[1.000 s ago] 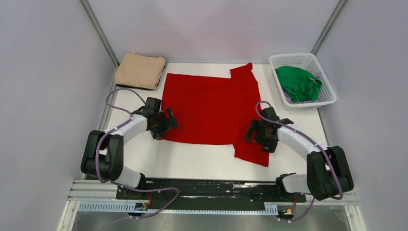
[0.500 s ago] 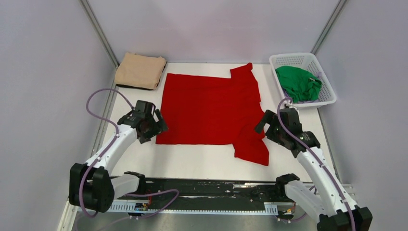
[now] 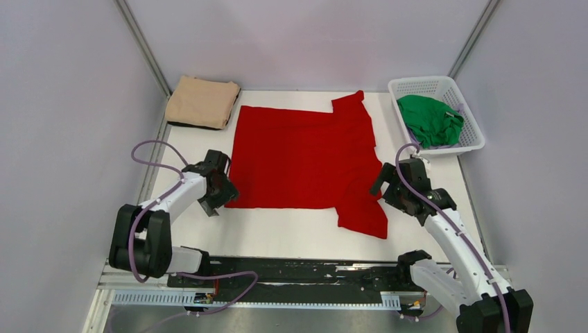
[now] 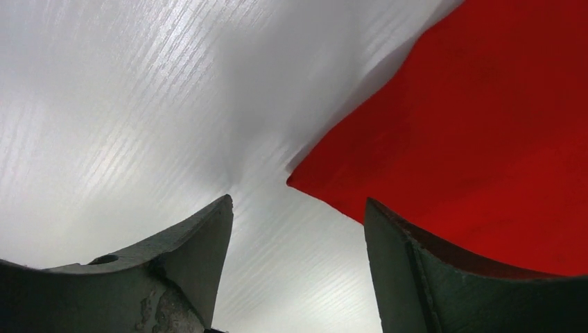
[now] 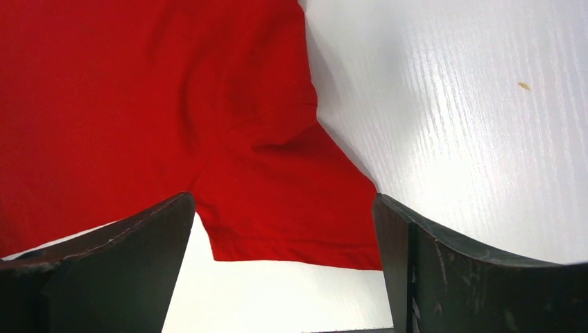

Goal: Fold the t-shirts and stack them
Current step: Flatten out the tshirt

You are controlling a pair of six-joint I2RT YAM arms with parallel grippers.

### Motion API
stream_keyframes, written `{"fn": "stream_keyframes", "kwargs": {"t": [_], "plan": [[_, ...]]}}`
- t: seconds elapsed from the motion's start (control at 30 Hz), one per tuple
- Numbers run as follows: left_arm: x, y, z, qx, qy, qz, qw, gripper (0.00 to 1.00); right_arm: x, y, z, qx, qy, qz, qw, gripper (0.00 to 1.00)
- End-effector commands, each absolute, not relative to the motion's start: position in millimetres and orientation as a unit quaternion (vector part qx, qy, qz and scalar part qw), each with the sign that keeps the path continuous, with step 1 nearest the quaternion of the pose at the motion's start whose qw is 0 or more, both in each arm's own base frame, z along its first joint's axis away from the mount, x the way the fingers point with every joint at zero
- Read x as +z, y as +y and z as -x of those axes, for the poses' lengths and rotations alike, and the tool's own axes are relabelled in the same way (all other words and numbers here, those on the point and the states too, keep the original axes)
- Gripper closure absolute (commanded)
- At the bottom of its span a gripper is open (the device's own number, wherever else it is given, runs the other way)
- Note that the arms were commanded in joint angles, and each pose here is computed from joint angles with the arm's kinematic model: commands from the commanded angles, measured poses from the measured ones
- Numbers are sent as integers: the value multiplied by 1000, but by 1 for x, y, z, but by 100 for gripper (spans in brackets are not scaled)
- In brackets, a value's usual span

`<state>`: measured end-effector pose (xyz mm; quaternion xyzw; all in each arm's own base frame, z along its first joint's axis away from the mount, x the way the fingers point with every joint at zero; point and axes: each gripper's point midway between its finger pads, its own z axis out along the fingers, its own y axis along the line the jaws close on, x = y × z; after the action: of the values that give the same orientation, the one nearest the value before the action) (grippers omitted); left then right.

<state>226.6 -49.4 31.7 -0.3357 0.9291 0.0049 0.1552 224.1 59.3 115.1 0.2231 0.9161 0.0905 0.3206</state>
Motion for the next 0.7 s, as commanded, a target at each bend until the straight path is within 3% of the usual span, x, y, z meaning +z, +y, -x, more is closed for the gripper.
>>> {"fn": "stream_keyframes", "kwargs": {"t": [0.0, 0.43, 0.67], "plan": [[25, -46, -238, 21, 917, 367, 153, 25, 111, 55, -225, 76, 915, -237, 318, 0], [1, -54, -239, 27, 932, 347, 102, 41, 107, 49, -225, 60, 915, -242, 318, 0], [-4, -57, -248, 26, 937, 335, 98, 55, 105, 47, -225, 56, 915, -244, 317, 0]]}}
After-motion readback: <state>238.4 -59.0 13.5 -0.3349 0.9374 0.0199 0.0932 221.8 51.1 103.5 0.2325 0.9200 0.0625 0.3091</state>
